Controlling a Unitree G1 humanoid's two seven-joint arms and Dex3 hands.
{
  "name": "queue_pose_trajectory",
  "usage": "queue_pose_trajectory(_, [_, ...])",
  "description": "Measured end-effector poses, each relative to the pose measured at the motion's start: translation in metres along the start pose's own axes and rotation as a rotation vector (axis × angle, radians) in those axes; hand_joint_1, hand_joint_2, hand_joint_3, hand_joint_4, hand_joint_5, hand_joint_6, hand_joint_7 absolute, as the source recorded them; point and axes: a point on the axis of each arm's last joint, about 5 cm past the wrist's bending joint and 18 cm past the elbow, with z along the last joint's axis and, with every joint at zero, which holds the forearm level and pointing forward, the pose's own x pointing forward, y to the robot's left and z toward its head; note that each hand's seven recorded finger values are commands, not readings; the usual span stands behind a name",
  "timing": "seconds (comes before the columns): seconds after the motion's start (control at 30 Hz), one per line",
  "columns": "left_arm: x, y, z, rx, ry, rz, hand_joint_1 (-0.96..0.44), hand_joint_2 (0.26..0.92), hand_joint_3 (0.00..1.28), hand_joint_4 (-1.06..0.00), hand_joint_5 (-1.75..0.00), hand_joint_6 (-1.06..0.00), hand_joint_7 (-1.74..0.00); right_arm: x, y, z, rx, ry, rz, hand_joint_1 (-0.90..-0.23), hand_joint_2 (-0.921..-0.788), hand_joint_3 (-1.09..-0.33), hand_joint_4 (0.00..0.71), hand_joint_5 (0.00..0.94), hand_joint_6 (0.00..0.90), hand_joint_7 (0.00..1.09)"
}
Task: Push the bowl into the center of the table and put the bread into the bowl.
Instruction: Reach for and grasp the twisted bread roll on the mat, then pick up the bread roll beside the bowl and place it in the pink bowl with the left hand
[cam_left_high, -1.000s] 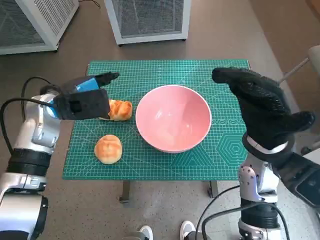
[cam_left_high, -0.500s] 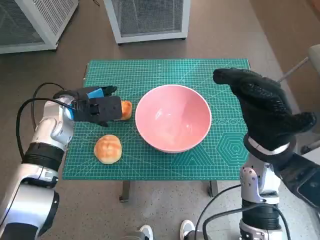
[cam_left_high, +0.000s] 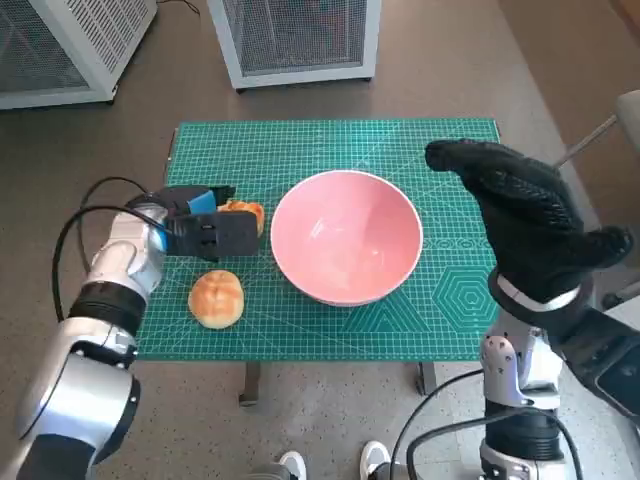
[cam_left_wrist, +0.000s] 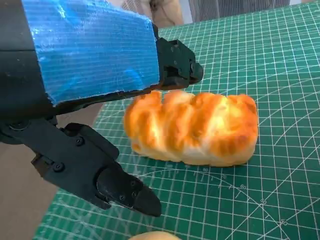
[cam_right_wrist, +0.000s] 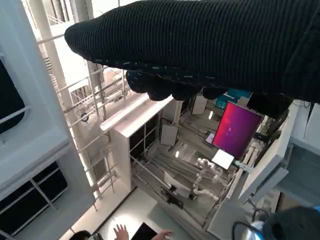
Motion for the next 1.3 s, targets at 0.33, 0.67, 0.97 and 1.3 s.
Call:
queue_pose_trajectory(0.33, [0.001, -0.011, 0.003, 0.073, -0.081, 0.163, -0.19, 0.911, 0.10, -0.72, -0.31, -0.59, -0.82, -0.0007, 0.000, 0.001, 0.000, -0.001, -0.001, -0.471, -0.921, -0.352, 0.251, 0.000, 0.191, 0.32])
queue_pose_trajectory(0.67, [0.000, -0.017, -0.001, 0.097, -0.142, 0.209, 0.00, 0.920, 0.10, -0.66, -1.19, -0.60, -1.17, -0.0011, 0.001, 0.000, 0.007, -0.006, -0.005, -0.428, -0.921, -0.358, 0.249, 0.000, 0.188, 0.33])
queue_pose_trajectory(0.97, [-0.002, -0.013, -0.007, 0.082, -0.134, 0.222, 0.00, 0.921, 0.09, -0.63, -1.18, -0.63, -1.20, -0.0026, 0.003, -0.001, 0.017, -0.006, -0.015, -0.403, -0.921, -0.364, 0.246, 0.000, 0.184, 0.34])
queue_pose_trajectory(1.3, [-0.010, 0.010, -0.018, 0.000, -0.174, 0.327, 0.00, 0.921, 0.08, -0.66, -1.18, -0.62, -1.19, -0.0040, 0.004, -0.003, 0.025, -0.002, -0.024, -0.395, -0.921, -0.384, 0.245, 0.000, 0.181, 0.34])
